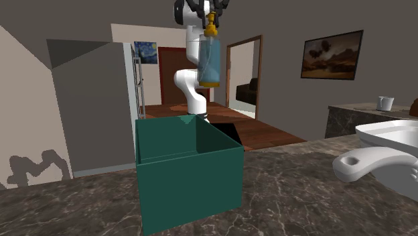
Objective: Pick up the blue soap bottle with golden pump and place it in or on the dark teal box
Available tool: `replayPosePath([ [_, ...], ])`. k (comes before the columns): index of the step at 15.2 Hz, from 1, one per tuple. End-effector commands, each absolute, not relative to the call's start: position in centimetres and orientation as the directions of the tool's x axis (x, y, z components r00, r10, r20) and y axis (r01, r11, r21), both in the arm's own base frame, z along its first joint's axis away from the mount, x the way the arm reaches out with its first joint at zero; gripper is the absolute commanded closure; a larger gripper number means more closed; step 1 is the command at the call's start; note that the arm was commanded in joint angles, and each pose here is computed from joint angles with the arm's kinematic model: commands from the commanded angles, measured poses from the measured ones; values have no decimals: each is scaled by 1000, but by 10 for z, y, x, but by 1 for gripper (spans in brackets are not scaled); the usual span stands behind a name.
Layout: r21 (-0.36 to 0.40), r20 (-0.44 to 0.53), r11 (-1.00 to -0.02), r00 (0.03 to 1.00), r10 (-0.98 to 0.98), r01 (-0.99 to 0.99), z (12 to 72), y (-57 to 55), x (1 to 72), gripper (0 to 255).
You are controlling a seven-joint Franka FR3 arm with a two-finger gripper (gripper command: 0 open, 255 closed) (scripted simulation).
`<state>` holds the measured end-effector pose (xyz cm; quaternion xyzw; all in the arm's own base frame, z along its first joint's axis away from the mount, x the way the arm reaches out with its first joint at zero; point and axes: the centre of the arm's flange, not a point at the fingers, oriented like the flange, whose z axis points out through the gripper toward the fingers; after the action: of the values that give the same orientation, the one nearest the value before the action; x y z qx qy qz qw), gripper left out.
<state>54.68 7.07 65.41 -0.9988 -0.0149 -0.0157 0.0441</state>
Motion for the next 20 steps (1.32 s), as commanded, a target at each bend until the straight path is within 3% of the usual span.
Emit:
replayPosePath([
  [1,-87,32,-996,999,29,32,662,51,557,255],
  [7,-87,32,-996,999,29,32,692,-12,594,255],
  [20,-87,32,-996,999,29,32,623,-12,594,255],
])
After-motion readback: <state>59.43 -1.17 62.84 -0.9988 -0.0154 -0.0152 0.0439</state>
